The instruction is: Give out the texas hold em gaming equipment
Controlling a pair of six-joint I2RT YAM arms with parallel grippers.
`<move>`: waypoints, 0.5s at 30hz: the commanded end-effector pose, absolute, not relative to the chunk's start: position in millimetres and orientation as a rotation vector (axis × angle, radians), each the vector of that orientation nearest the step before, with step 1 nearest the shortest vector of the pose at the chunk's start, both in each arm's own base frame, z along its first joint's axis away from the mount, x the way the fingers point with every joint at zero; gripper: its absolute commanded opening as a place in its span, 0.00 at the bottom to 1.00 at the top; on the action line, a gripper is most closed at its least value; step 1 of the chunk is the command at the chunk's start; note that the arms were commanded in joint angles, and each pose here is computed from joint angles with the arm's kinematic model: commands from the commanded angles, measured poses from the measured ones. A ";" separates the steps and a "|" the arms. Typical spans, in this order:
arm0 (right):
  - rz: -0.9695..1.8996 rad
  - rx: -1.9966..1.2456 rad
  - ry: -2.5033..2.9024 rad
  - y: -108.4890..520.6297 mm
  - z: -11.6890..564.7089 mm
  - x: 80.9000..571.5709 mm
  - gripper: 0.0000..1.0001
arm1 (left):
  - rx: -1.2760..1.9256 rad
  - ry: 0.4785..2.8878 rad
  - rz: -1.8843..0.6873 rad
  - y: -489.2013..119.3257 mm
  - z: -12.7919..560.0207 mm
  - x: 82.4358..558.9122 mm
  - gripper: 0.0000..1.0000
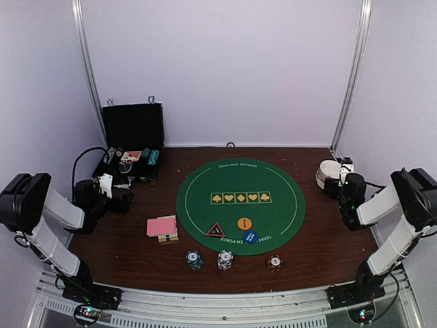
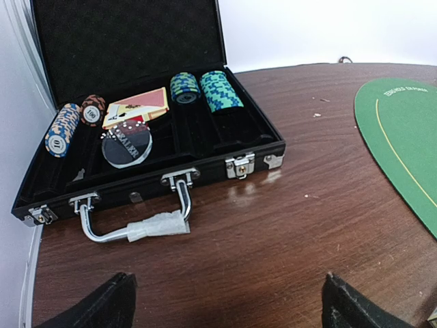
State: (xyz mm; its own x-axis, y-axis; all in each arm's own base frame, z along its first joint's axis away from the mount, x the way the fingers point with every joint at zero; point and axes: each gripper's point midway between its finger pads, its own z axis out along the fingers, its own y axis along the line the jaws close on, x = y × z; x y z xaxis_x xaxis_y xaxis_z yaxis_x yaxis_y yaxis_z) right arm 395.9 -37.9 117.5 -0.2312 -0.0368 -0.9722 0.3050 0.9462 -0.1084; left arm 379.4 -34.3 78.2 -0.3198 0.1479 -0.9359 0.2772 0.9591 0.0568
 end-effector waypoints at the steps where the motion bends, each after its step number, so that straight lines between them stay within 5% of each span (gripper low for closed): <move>1: -0.313 0.197 1.758 -37.8 125.9 397.0 1.00 | 0.302 1.850 -0.128 -32.5 92.1 386.5 0.98; 15: -0.377 0.216 1.751 -38.9 143.2 396.3 0.99 | 0.314 1.844 -0.135 -34.3 96.3 386.2 0.97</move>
State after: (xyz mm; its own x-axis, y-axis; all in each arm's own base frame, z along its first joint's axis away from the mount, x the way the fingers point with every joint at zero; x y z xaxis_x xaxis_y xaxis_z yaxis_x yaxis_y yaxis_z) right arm 393.6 -39.4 118.3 -0.2415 -0.0370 -0.9697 0.3124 0.9431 -0.1138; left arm 379.4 -34.4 78.2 -0.3198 0.1476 -0.9359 0.2774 0.9591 0.0565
